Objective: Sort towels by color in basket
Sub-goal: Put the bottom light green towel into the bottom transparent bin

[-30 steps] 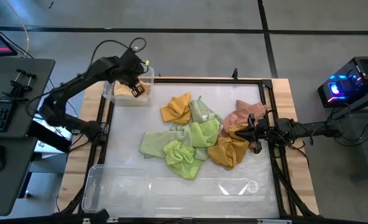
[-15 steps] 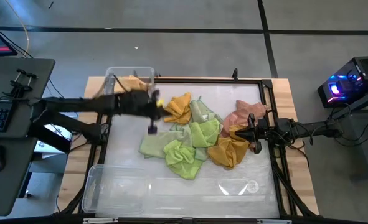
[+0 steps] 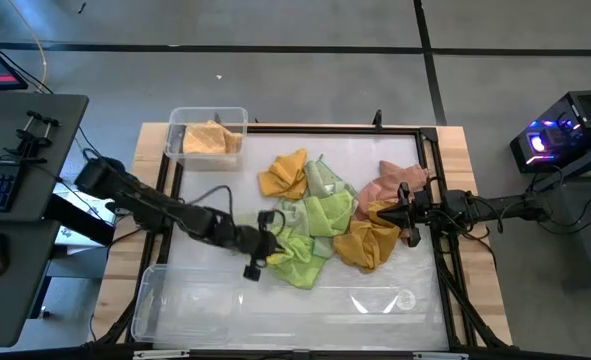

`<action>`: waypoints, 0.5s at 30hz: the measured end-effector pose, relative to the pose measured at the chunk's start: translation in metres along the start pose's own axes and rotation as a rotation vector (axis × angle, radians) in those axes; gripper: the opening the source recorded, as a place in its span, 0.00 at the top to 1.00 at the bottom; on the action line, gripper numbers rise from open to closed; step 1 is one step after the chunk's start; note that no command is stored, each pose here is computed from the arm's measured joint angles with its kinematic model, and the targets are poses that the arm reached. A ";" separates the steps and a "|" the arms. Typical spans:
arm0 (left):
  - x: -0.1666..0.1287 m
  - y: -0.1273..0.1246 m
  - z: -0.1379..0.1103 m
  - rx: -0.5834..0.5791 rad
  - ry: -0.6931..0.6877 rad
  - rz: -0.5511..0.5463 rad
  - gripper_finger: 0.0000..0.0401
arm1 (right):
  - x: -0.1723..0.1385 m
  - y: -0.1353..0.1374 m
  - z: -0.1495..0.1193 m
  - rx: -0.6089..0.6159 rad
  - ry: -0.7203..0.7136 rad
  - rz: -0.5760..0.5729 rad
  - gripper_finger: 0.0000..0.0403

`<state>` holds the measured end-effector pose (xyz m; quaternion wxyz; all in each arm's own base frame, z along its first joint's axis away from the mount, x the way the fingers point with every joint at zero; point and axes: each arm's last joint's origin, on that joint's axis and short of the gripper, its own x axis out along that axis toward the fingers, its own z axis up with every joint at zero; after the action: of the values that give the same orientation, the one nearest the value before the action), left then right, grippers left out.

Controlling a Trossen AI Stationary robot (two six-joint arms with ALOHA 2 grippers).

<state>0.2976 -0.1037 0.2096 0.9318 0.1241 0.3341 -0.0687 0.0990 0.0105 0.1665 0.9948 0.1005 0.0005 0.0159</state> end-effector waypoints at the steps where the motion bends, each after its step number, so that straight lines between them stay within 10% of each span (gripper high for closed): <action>1: 0.006 -0.006 -0.003 0.002 0.016 -0.009 0.89 | 0.000 0.000 0.000 0.000 0.000 0.000 0.94; 15: 0.072 -0.035 -0.053 -0.013 0.207 0.239 0.52 | 0.000 0.000 0.000 0.000 0.000 0.000 0.94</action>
<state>0.3133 -0.1264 0.1178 0.8947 0.1633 0.4118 0.0580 0.0990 0.0105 0.1665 0.9948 0.1006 0.0004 0.0160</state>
